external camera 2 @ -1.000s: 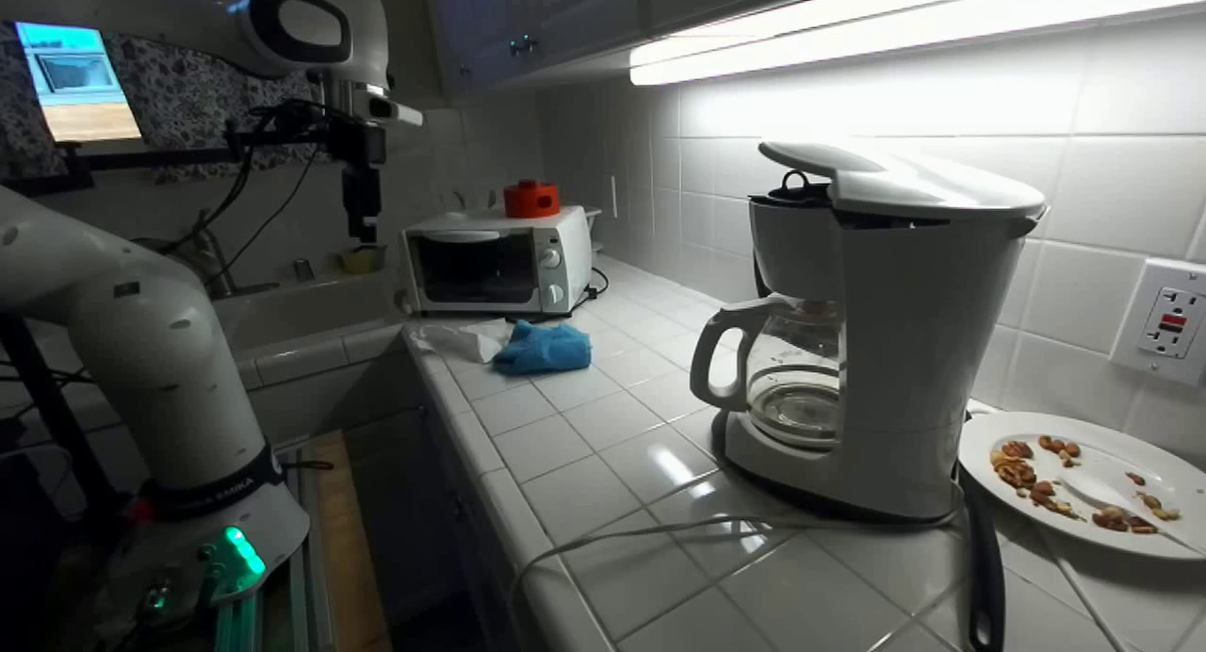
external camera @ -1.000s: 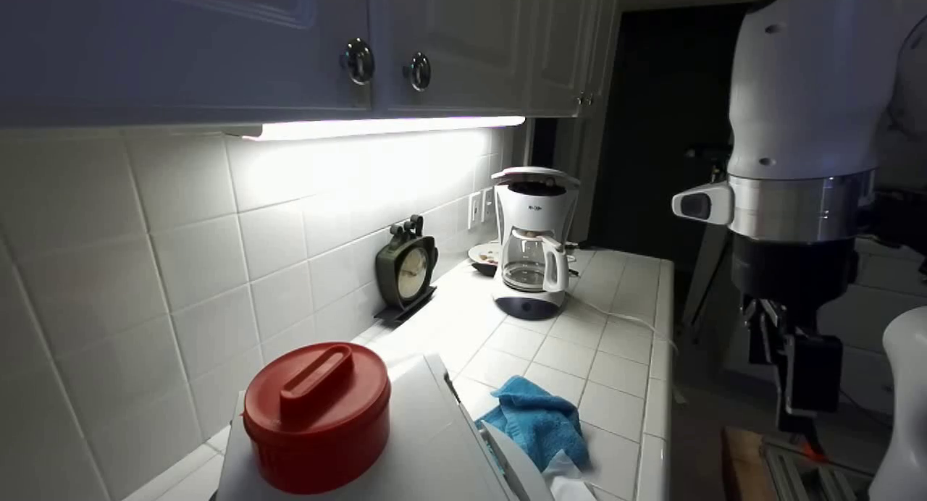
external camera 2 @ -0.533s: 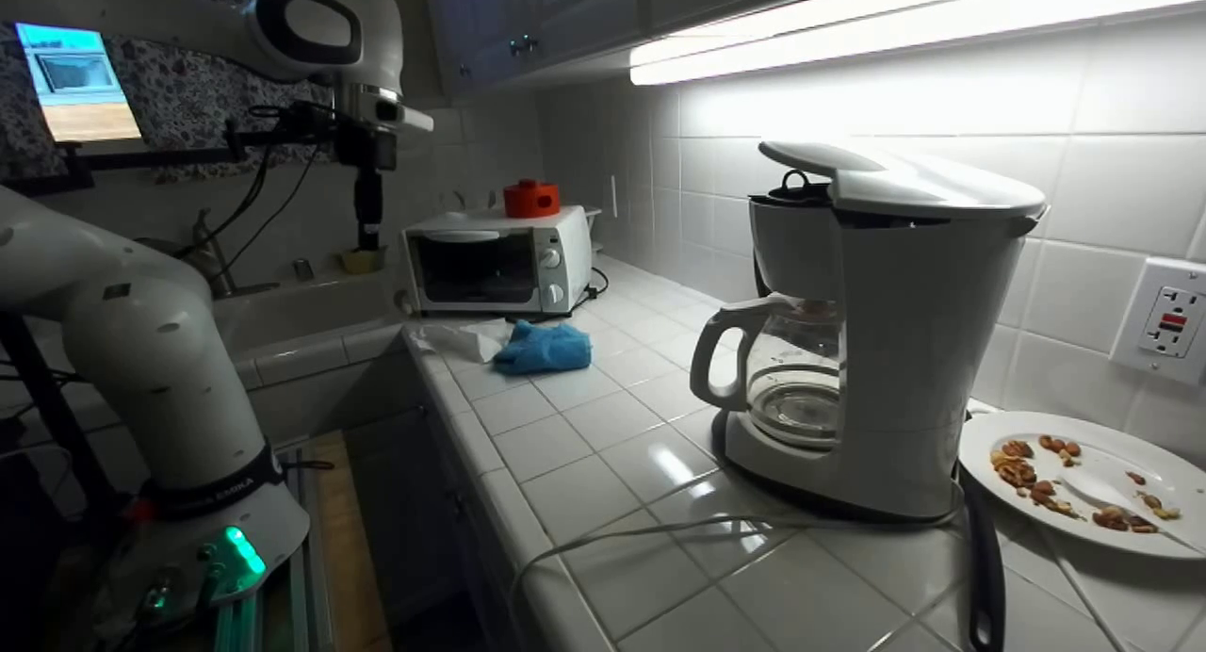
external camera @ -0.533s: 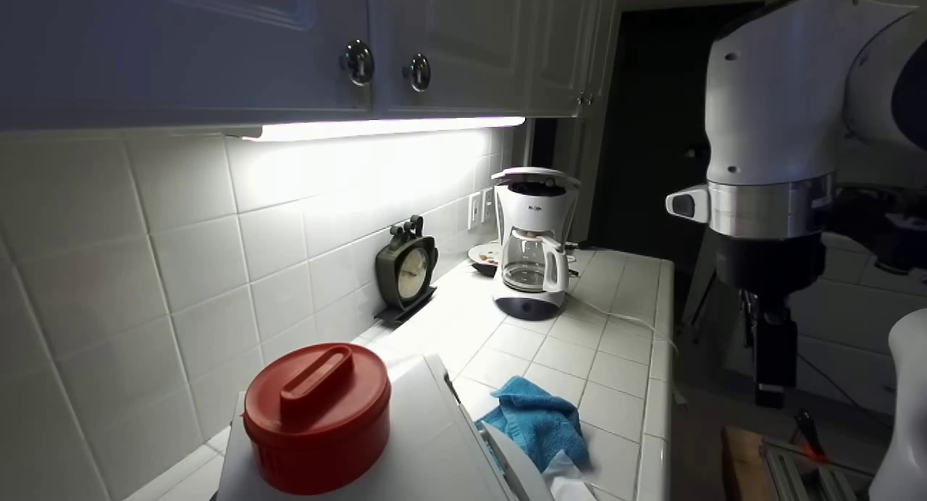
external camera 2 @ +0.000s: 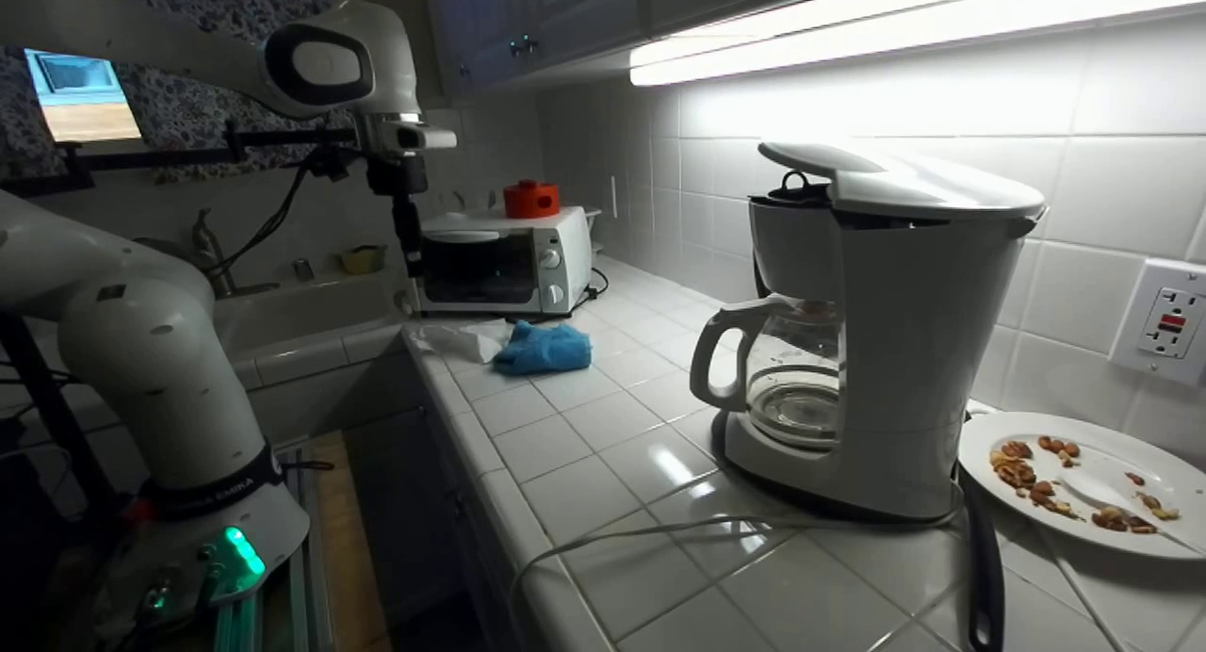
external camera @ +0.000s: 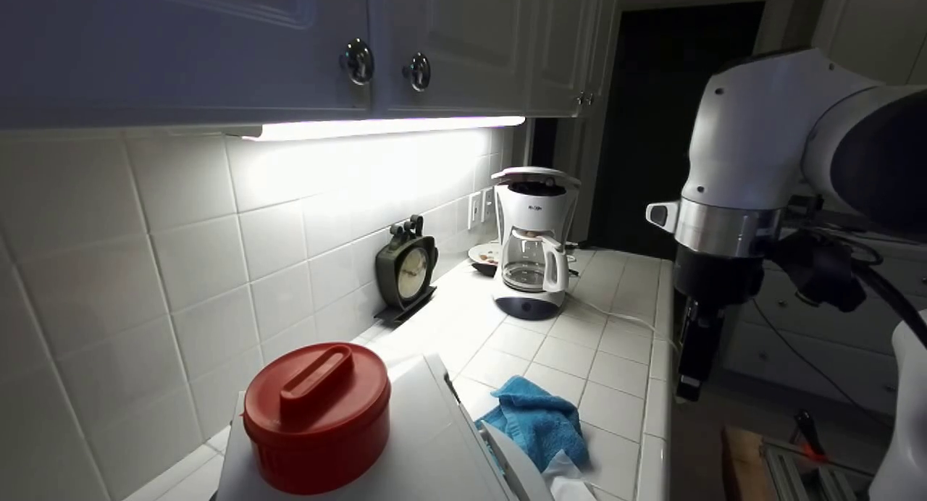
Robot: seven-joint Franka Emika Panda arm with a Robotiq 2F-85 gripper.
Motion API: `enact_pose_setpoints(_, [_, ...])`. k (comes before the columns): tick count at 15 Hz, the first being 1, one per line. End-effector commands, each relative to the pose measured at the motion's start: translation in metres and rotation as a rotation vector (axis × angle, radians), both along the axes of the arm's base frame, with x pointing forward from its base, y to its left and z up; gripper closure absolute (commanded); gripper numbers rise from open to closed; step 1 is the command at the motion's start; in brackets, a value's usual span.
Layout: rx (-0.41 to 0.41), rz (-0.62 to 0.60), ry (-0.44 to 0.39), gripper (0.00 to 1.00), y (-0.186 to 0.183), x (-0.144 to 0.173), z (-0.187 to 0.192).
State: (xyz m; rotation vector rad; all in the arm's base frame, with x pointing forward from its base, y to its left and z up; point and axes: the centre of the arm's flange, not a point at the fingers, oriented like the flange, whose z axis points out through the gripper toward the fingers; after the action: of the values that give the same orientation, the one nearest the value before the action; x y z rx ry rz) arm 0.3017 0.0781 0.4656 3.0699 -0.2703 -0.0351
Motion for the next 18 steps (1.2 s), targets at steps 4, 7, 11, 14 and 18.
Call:
enact_pose_setpoints(4, [-0.016, 0.034, -0.047, 0.00, 0.002, -0.010, 0.002])
enact_pose_setpoints(7, [-0.130, 0.068, -0.137, 0.00, -0.005, -0.007, -0.005])
enact_pose_setpoints(11, [-0.081, 0.075, -0.272, 0.00, -0.017, 0.014, -0.027])
enact_pose_setpoints(14, [0.012, 0.054, -0.379, 0.00, -0.026, 0.031, -0.032])
enact_pose_setpoints(18, [0.064, 0.050, -0.432, 0.00, -0.046, 0.057, -0.042])
